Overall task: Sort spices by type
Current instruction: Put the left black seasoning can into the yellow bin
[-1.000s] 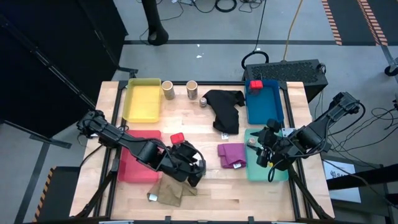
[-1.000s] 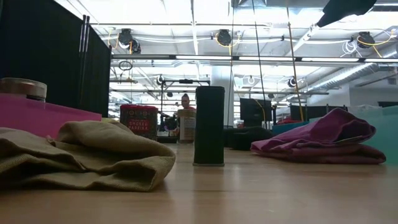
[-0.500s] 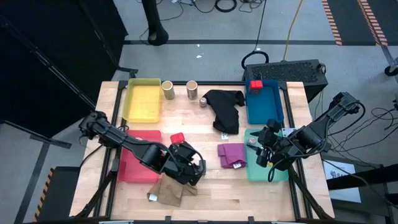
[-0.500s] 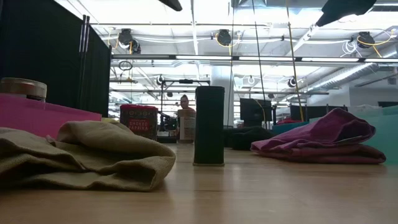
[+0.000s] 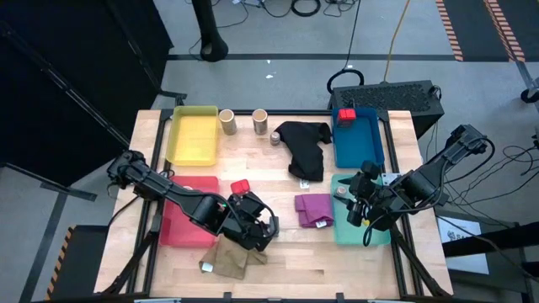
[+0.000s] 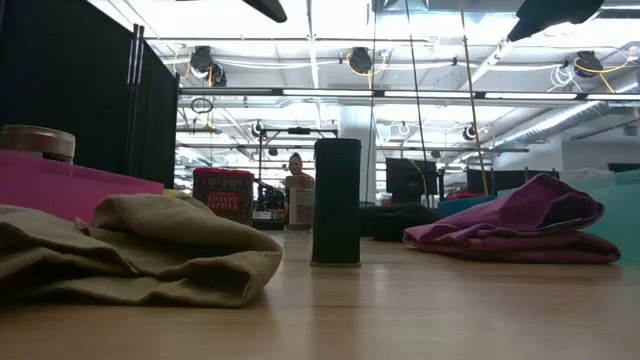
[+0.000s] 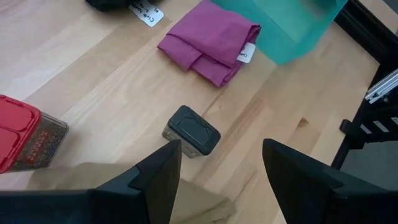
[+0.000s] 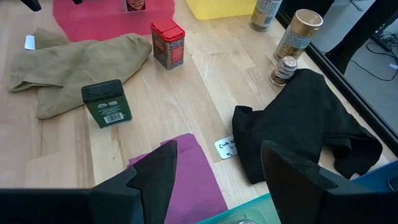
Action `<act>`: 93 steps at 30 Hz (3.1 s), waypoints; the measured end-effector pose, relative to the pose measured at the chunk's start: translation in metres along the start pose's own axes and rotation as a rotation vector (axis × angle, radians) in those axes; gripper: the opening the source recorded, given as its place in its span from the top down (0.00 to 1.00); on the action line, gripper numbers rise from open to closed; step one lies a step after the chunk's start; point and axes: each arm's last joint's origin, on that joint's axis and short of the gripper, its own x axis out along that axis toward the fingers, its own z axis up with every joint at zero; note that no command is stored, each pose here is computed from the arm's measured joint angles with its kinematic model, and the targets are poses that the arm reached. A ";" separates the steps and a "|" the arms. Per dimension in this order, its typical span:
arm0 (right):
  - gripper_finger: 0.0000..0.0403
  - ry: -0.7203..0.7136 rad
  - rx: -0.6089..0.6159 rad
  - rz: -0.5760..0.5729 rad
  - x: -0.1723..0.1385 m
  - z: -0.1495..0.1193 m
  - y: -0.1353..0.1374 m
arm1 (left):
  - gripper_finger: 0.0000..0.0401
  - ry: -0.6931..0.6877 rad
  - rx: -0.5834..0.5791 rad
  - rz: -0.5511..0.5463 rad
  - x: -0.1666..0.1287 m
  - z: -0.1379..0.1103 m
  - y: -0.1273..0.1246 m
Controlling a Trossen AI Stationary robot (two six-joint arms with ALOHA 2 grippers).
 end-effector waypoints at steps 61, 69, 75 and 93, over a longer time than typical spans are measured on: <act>0.47 -0.041 0.013 -0.025 0.000 0.002 0.000 | 0.43 0.469 -0.454 0.602 -0.128 -0.127 0.138; 0.47 -0.042 0.010 -0.027 0.000 0.002 0.000 | 0.43 0.492 -0.518 0.704 -0.119 -0.137 0.160; 0.47 -0.044 0.004 -0.027 0.000 0.002 0.000 | 0.43 0.502 -0.519 0.773 -0.106 -0.146 0.170; 0.47 -0.045 -0.002 -0.025 0.000 0.003 0.000 | 0.43 0.515 -0.515 0.745 -0.091 -0.156 0.178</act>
